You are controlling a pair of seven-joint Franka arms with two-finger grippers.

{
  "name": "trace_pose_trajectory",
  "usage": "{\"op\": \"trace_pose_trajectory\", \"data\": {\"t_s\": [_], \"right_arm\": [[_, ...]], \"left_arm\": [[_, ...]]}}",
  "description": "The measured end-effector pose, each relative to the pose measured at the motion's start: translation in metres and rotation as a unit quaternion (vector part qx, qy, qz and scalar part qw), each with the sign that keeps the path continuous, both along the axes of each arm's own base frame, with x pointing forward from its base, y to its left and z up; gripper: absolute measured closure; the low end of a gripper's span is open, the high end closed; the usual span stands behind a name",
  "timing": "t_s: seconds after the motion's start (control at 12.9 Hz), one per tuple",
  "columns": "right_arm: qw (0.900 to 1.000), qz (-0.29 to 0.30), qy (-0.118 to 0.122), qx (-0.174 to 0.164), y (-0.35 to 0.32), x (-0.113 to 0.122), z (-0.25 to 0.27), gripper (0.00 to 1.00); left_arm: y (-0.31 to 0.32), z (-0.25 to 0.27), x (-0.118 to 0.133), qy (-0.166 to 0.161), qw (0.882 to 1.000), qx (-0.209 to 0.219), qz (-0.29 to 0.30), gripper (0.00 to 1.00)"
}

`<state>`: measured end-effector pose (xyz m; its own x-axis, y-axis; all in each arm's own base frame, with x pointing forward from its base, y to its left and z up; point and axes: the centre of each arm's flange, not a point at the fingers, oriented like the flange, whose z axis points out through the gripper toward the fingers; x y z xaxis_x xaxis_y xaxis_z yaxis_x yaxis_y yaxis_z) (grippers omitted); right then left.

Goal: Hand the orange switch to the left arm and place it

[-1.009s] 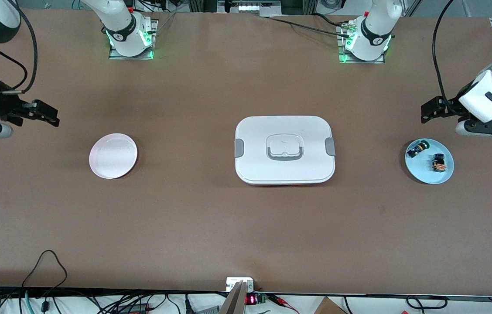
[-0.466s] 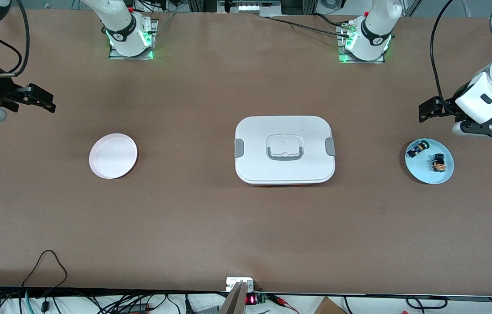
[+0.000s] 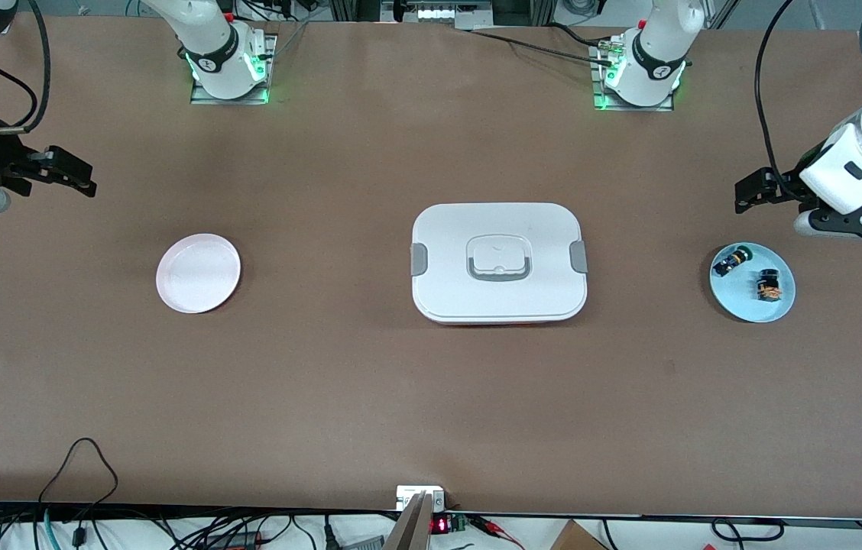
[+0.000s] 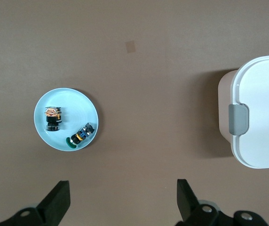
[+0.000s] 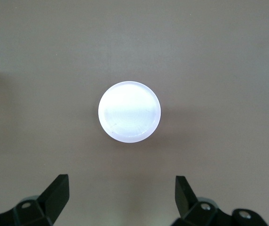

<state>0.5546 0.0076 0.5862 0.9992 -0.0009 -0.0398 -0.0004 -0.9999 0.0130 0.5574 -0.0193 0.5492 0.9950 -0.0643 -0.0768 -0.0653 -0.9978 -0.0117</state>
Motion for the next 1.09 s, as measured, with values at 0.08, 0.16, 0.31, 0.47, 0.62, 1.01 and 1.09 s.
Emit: {"op": "trace_pose_trajectory", "data": {"t_s": [0.08,0.16,0.31,0.47,0.62,1.01,1.09], "right_arm": [[1.0,0.0,-0.002,0.0,0.0,0.0,0.002,0.0],[1.0,0.0,-0.004,0.0,0.0,0.0,0.004,0.0],[1.0,0.004,-0.004,0.0,0.003,0.0,0.004,0.0],[1.0,0.014,-0.004,0.0,0.014,0.0,0.004,0.0],[1.0,0.024,-0.004,0.0,0.025,0.0,0.004,0.0],[1.0,0.028,0.01,-0.001,0.029,0.0,-0.003,0.0],[1.0,0.029,0.011,-0.001,0.031,0.0,-0.004,0.0]], "left_arm": [[0.0,0.0,0.0,0.0,1.0,0.0,0.0,0.0],[0.0,0.0,0.0,0.0,1.0,0.0,0.0,0.0],[0.0,0.0,0.0,0.0,1.0,0.0,0.0,0.0],[0.0,0.0,0.0,0.0,1.0,0.0,0.0,0.0],[0.001,0.0,0.0,0.0,1.0,0.0,0.001,0.0],[0.001,0.0,0.0,0.0,1.0,0.0,0.001,0.0],[0.001,0.0,0.0,0.0,1.0,0.0,0.001,0.0]]}}
